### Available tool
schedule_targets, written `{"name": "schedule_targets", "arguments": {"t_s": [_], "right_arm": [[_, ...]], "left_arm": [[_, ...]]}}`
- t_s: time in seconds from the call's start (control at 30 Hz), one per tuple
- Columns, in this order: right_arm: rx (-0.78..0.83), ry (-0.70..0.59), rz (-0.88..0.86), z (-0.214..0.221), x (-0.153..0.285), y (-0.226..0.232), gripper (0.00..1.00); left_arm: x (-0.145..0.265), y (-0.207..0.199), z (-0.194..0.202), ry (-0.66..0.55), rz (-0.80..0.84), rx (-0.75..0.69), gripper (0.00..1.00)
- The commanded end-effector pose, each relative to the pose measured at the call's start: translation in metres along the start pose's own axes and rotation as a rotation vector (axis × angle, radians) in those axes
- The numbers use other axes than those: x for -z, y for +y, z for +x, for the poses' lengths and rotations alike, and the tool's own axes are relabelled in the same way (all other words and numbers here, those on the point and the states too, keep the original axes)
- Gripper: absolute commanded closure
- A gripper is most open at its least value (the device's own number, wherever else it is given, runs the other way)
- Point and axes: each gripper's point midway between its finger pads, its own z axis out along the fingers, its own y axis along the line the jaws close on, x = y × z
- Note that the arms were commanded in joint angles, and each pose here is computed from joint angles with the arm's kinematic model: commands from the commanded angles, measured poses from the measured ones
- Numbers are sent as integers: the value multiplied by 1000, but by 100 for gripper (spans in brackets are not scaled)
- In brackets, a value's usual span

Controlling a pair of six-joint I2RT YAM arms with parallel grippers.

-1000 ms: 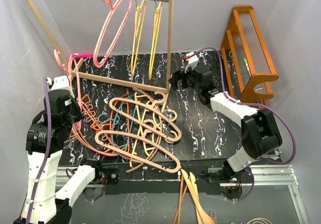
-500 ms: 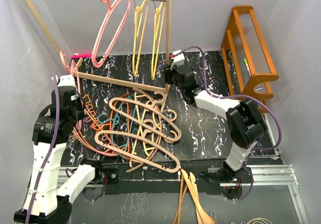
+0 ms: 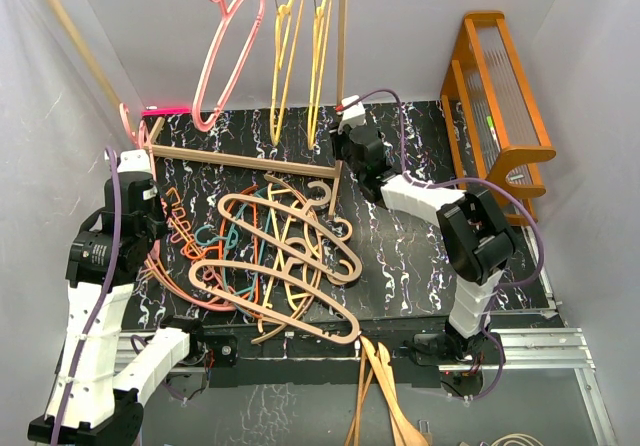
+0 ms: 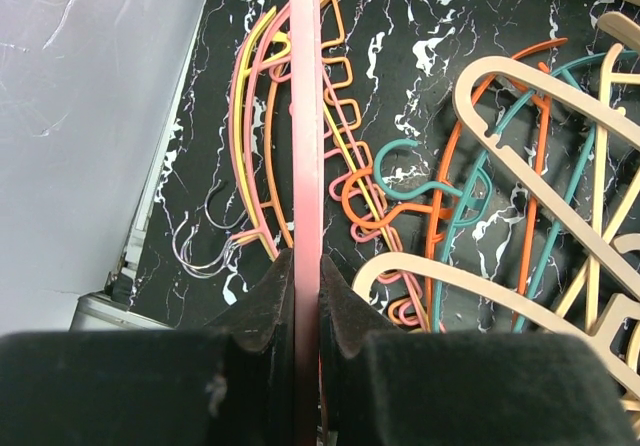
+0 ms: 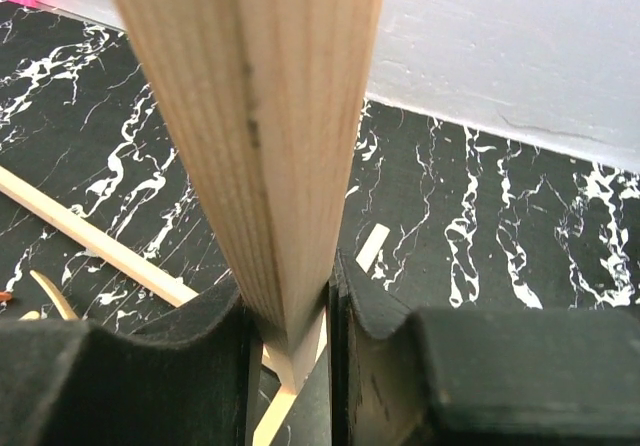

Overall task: Organize the hangers
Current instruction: Move the clothesline to the center of the board, then place the hanger at the clothesline.

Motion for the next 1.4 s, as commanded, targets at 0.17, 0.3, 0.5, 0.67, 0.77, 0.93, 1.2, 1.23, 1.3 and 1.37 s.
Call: {"name": "schedule_targets", "arguments": {"t_s": [0.17,0.3,0.5,0.67,0.77,0.93,1.2,1.23,1.3,1.37], "right_arm": [[49,-203,-190,-52,-32,0,92],[-20,-202,-263,-57,-51,-12,92],[-24,-209,-288,-72,-67,-18,92],[-46,-195,-336,-78,-50,-11,19],[-29,-162,-387,-79,-31,-6,1],[38,-72,-521,-79,16,-10,1],[228,61,-794,-35,115,-21,1],[266,77,-888,-26,136,-16,1],[332,63,-1083,-15,180,-3,1],[343,13,-1232,-14,221,12,1]], "left_arm": [[-1,2,-7,-24,-18,-3,100],[0,2,-7,-20,-15,-3,100],[-3,-4,-4,-1,10,-13,100],[-2,-16,9,42,77,2,100],[4,-35,21,52,193,69,100],[11,-69,58,230,366,84,100],[35,-135,88,441,744,73,100],[39,-143,93,466,794,69,100],[42,-154,98,497,865,55,100],[48,-167,99,504,955,45,100]]}}
